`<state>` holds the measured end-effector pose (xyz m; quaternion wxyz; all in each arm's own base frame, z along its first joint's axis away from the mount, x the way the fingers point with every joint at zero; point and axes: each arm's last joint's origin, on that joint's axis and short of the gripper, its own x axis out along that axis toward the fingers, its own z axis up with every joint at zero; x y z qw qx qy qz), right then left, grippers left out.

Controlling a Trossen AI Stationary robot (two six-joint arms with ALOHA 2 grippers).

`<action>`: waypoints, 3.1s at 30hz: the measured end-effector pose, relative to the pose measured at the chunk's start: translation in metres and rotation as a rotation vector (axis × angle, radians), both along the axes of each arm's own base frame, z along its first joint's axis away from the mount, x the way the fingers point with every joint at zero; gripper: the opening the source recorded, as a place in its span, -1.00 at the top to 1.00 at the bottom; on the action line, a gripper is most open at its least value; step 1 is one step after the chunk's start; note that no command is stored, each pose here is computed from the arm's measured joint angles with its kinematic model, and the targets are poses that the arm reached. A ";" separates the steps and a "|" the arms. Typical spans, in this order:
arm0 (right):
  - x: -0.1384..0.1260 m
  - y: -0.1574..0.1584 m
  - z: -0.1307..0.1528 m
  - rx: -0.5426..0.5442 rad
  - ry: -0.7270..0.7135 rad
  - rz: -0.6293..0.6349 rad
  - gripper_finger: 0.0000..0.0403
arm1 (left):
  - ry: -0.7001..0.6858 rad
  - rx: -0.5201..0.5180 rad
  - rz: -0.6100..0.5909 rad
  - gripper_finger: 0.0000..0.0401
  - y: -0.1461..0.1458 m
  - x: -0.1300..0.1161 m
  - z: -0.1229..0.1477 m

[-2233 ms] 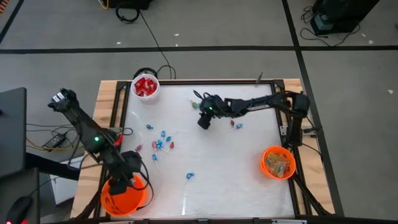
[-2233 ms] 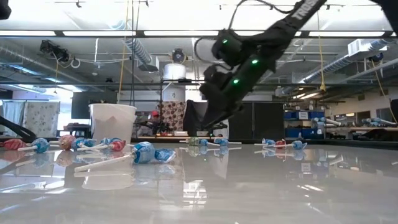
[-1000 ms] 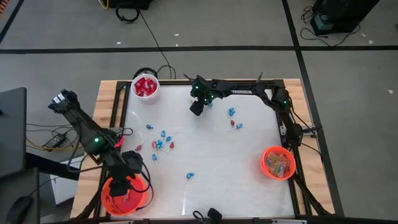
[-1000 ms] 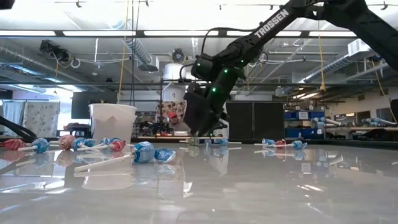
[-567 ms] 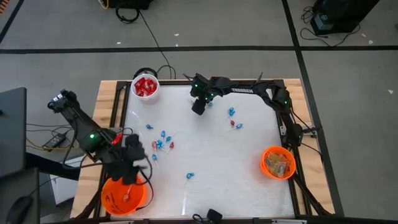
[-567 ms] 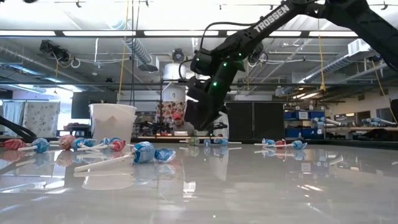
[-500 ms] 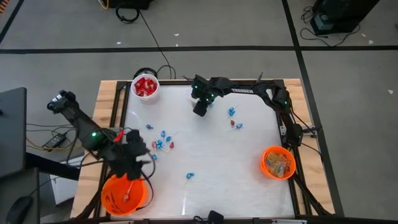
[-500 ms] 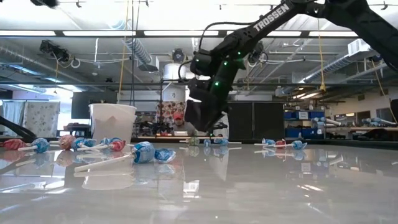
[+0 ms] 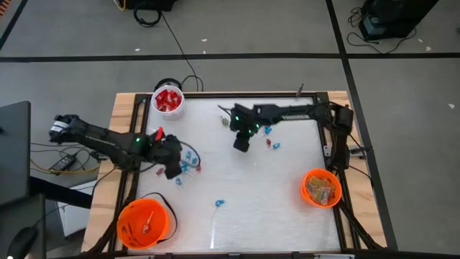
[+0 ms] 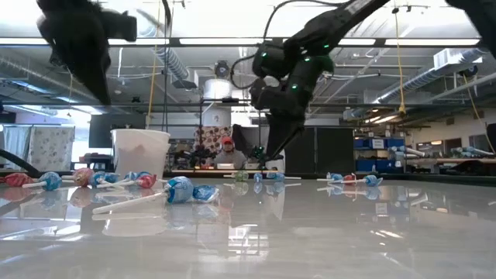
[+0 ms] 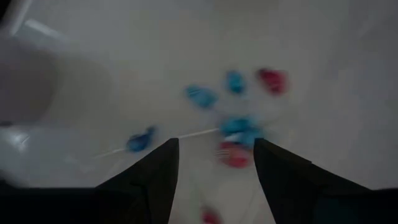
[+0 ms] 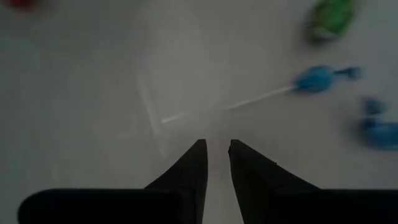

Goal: Sort candy by brand, put in halloween buckets
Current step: Put the blue sucker into the left orange bucket, then put the left small red sucker into the left orange bucket

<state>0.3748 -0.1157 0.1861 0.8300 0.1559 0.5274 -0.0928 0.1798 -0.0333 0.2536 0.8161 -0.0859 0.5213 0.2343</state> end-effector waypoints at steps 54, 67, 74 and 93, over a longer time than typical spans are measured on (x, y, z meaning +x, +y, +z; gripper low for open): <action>-0.031 0.094 0.024 -0.056 -0.310 0.155 0.60 | 0.349 -0.153 0.180 0.77 0.104 0.022 -0.083; -0.033 0.094 0.022 -0.076 -0.283 0.192 0.59 | 0.470 -0.400 0.142 0.77 0.019 0.015 0.020; -0.037 0.097 0.020 -0.067 -0.237 0.200 0.59 | 0.453 -0.582 0.130 0.77 -0.061 -0.003 0.060; -0.036 0.098 0.020 -0.055 -0.247 0.176 0.59 | 0.443 -0.644 0.041 0.48 -0.144 -0.036 0.032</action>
